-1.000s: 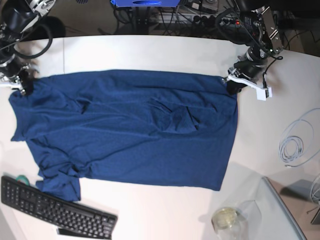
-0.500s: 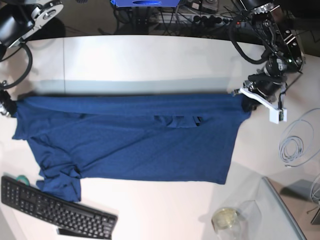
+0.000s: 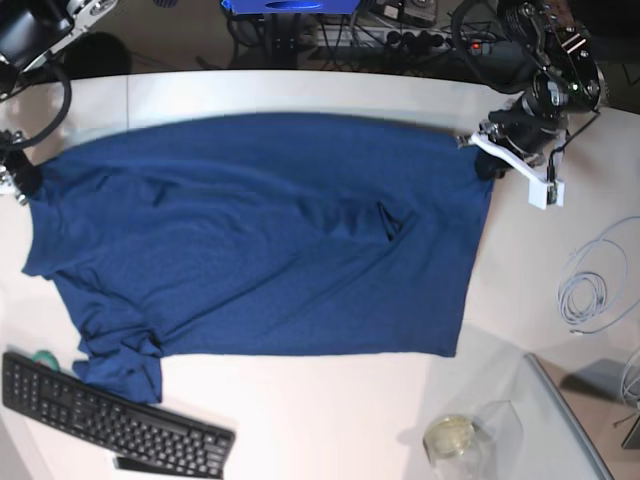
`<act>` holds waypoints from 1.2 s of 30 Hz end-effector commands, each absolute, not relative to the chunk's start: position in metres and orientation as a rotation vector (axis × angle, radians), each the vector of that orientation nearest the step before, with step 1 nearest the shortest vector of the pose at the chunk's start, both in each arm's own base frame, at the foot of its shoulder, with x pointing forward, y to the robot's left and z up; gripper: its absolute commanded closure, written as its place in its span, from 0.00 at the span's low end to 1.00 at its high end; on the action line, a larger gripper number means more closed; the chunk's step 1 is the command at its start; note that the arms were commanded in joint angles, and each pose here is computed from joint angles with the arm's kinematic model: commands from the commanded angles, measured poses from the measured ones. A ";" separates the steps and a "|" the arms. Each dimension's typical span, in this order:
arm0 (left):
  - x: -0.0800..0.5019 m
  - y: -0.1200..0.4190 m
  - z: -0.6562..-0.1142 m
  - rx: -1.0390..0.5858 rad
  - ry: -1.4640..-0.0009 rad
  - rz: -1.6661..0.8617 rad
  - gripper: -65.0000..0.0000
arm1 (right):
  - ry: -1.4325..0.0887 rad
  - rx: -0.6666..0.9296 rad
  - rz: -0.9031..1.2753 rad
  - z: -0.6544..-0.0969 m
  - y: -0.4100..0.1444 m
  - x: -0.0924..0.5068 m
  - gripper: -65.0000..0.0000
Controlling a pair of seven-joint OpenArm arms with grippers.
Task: Layout the t-shirt on the table in an organized manner, then fold the t-shirt properly
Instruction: 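Pull the shirt corners apart with both grippers to stretch it flat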
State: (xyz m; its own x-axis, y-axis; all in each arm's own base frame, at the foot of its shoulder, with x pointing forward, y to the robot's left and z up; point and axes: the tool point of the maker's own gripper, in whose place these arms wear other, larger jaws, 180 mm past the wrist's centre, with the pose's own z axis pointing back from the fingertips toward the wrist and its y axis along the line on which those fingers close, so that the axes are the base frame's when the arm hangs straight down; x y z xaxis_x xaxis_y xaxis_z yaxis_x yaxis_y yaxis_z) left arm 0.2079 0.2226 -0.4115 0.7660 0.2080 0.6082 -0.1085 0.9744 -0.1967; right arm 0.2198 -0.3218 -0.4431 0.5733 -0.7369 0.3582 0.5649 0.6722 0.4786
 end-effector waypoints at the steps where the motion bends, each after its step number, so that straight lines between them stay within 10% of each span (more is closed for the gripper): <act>1: 0.209 0.224 -0.408 -0.153 -0.701 0.177 1.00 | -0.584 0.308 -0.791 -0.444 -0.333 0.216 0.99; 36: 0.161 0.234 -0.456 -0.155 -0.645 0.263 1.00 | -0.493 0.258 -0.796 -0.485 -0.330 0.143 0.99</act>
